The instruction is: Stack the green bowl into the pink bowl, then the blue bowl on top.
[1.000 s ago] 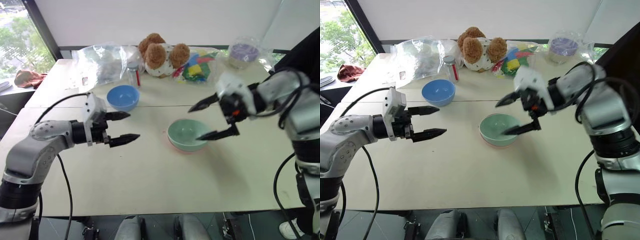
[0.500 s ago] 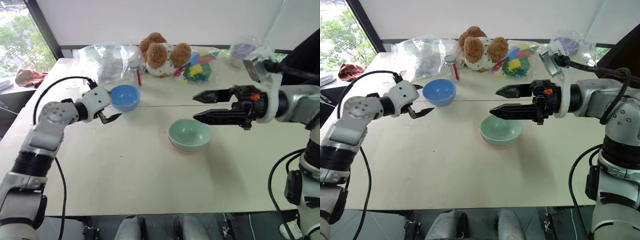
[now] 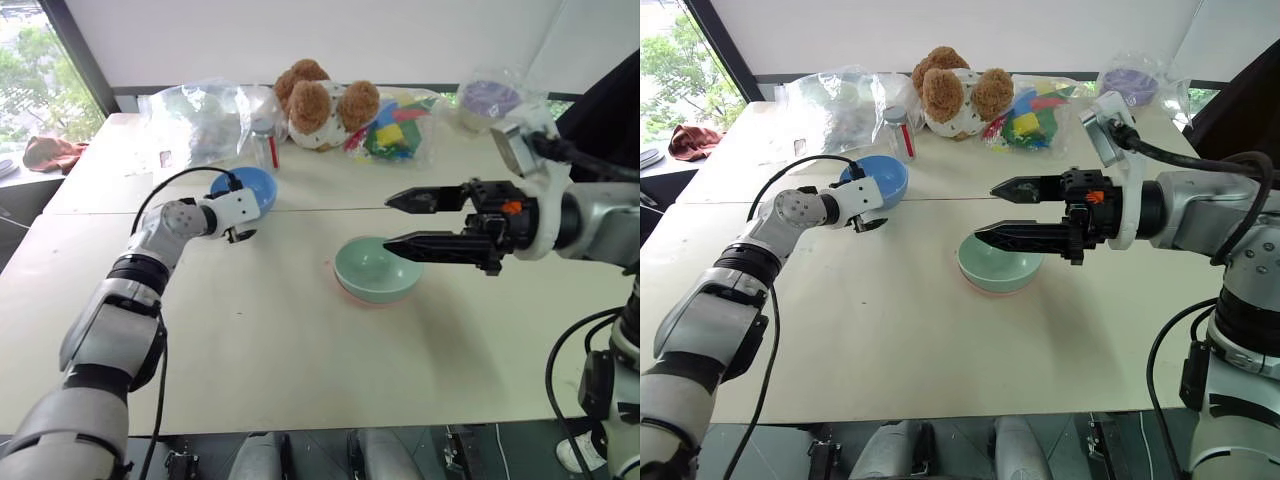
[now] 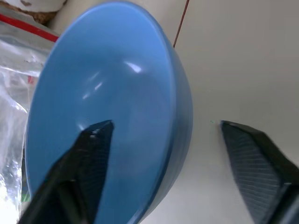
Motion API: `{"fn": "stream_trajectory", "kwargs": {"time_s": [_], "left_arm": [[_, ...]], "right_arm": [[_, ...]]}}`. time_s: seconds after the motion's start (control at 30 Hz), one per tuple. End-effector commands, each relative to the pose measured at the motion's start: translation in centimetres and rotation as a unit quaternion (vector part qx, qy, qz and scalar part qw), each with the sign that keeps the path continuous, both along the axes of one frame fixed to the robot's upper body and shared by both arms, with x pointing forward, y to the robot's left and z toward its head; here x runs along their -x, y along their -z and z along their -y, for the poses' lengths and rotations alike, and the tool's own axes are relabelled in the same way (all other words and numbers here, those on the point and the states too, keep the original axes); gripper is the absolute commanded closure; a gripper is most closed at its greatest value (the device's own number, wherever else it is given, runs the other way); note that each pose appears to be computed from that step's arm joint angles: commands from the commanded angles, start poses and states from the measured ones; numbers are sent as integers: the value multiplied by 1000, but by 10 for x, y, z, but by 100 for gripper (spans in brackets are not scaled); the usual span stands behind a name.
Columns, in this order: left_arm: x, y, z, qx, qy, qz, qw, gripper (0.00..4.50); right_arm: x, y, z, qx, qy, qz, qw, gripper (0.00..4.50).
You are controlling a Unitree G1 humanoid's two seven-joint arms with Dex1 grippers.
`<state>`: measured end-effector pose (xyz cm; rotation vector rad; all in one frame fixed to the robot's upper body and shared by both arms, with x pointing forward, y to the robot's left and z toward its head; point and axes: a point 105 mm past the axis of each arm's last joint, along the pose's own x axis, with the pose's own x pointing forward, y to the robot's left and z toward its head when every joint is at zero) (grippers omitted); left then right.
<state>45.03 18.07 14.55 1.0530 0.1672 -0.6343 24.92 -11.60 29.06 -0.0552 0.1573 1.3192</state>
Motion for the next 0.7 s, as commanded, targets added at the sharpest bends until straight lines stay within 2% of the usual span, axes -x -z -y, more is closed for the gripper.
{"fn": "stream_trajectory", "kwargs": {"time_s": [0.03, 0.13, 0.27, 0.33, 0.4, 0.47, 0.53, 0.63, 0.7], "left_arm": [[-6, -18, 3, 4, 2, 31, 1000, 291], [-6, -27, 7, 21, 12, 31, 999, 448], [0, -49, 20, 56, 68, 32, 996, 448], [14, -72, 45, 108, 166, 20, 980, 448], [34, -98, 75, 157, 272, 5, 949, 448], [48, -111, 91, 171, 336, -7, 926, 448], [62, -118, 108, 170, 393, -25, 903, 448], [91, -127, 140, 169, 498, -79, 847, 448], [99, -128, 150, 165, 523, -103, 830, 448]], "right_arm": [[6, -10, 2, -7, 5, 32, 999, 0], [5, -10, 4, -4, 12, 33, 999, 0], [5, -8, 8, 6, 24, 35, 999, 0], [4, -7, 13, 13, 37, 36, 999, 0], [4, -4, 21, 26, 53, 35, 998, 0], [4, -1, 27, 39, 63, 34, 997, 0], [6, 3, 35, 59, 75, 35, 995, 0], [15, 14, 48, 111, 90, 40, 989, 0], [20, 20, 53, 133, 94, 40, 986, 0]]}}
